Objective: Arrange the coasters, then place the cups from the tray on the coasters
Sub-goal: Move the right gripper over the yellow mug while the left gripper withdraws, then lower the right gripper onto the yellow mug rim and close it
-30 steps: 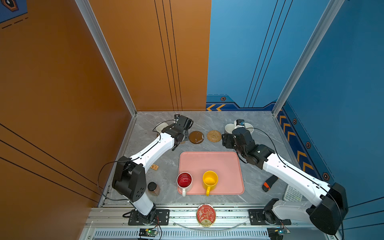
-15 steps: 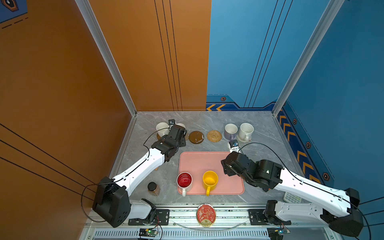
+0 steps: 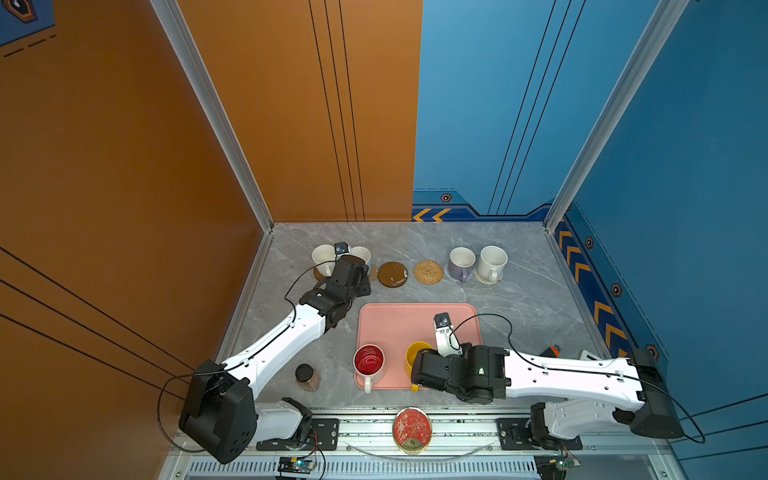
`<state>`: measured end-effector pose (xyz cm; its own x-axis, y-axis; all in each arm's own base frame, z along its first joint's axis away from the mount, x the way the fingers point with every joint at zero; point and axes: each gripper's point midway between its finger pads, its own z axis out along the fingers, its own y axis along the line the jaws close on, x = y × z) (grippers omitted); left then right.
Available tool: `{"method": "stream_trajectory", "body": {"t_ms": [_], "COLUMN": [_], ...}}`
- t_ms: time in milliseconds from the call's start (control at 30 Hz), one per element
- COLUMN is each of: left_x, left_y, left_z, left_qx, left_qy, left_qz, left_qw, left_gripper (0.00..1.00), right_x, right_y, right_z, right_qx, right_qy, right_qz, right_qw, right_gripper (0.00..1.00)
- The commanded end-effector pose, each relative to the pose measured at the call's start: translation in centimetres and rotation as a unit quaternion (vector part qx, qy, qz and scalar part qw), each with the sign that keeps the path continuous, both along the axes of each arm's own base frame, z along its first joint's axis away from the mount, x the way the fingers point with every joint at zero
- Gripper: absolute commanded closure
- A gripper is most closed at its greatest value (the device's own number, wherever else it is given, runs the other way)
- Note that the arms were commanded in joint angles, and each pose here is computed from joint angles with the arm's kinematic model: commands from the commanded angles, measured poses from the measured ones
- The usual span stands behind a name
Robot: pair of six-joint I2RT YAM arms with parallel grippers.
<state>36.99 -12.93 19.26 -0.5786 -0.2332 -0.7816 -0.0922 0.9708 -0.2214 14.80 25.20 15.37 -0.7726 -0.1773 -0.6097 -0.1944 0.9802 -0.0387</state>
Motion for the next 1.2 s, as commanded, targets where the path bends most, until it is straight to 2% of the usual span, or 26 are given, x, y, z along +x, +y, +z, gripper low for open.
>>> {"method": "stream_trajectory", "body": {"t_ms": [0,167,200,833,1167], "left_x": [-0.2,-0.3,0.0,-0.3,-0.3], "left_y": [0.0,0.3,0.2,1.1,1.8], "left_z": [0.1,-0.1,0.5,0.3,-0.1], "left_qx": [-0.018,-0.025,-0.033,-0.055,-0.057], "left_qy": [-0.003,0.001,-0.014,-0.018,-0.014], "left_qz": [-0.007,-0.007,-0.007,-0.005,0.003], "left_qw": [1.0,1.0,0.999,0.998,0.998], "left_gripper": [0.58,0.57,0.57,0.57,0.57], "right_x": [-0.6,-1.8,-2.0,-4.1,-3.7], "right_y": [0.9,3.1,3.3,5.3,4.9], "right_z": [-0.1,-0.8,-1.0,-5.3,-7.0], "right_qx": [0.01,0.029,0.031,0.038,0.032], "right_qy": [0.009,0.023,0.026,0.099,0.133], "right_qz": [-0.017,0.002,0.003,0.004,-0.011], "right_qw": [1.0,0.999,0.999,0.994,0.991], "right_gripper": [0.19,0.16,0.16,0.16,0.26]}}
